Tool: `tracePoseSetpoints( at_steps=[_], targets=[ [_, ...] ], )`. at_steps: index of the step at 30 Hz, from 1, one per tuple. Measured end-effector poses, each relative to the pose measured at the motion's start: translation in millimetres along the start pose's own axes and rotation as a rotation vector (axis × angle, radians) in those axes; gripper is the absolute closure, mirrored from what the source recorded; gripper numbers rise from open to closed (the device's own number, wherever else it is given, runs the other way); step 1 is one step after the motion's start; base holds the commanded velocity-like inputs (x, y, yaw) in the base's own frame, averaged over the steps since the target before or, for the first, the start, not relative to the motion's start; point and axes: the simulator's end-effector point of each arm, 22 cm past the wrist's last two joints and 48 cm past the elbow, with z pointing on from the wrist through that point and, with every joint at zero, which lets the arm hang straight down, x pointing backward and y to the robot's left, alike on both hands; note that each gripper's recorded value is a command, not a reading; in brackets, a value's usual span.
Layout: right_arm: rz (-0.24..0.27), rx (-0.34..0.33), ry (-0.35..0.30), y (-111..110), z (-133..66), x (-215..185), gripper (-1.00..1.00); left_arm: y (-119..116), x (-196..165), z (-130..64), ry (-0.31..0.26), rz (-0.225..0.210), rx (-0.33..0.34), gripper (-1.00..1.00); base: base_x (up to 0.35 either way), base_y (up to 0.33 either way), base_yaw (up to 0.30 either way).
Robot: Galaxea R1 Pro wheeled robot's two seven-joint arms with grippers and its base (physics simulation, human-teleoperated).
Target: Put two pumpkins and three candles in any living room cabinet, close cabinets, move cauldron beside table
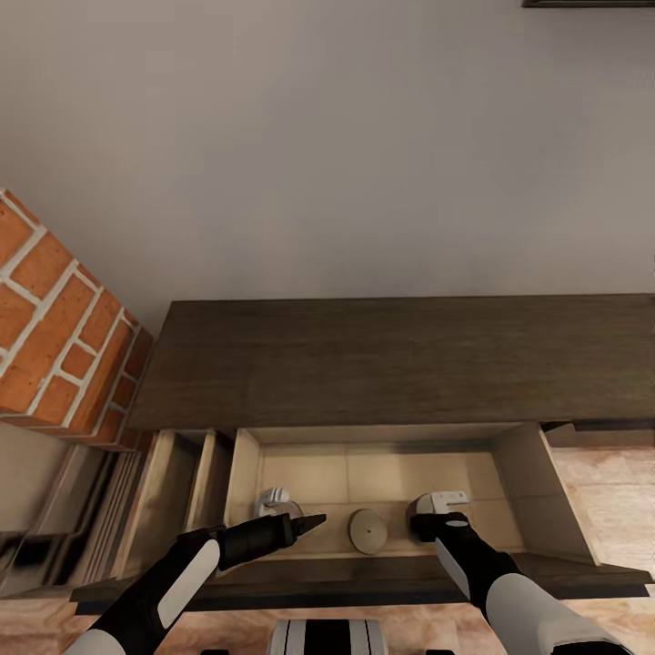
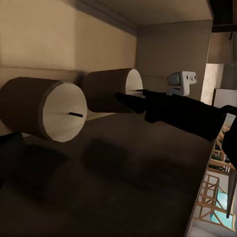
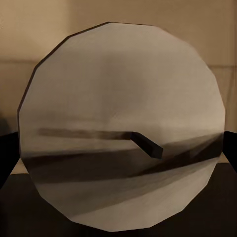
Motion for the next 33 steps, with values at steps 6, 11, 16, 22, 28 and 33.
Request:
tracePoseSetpoints(
  at_steps=[6,11,16,22,28,33],
  targets=[
    [0.000,0.000,-0.001,0.0,0.0,-0.1,1.00,-0.2,-0.2,0.0,0.000,0.000,0.000,-1.00,-0.002,-0.001,0.045],
    [0.000,0.000,-0.002,-0.1,0.0,-0.6,1.00,-0.2,-0.1,0.1,0.000,0.000,0.000,-1.00,0.000,0.000,0.154],
    [0.002,0.001,-0.006,-0.9,-0.3,-3.2,1.00,-0.7,0.0,0.4,0.000,0.000,0.001,-1.00,0.000,0.000,0.012],
    [0.004,0.001,-0.006,-1.1,-0.2,-3.2,1.00,-1.0,-0.1,0.8,-0.001,-0.001,0.002,-1.00,0.000,-0.131,0.001],
    [0.004,0.001,-0.006,-1.3,-0.2,-3.2,1.00,-1.0,-0.2,0.9,-0.001,0.000,0.001,-1.00,0.000,-0.183,0.000],
    [0.004,0.001,-0.006,-0.8,-0.3,-3.2,1.00,-0.9,-0.2,0.6,-0.001,0.001,0.002,-1.00,0.000,-0.014,0.000]
  ],
)
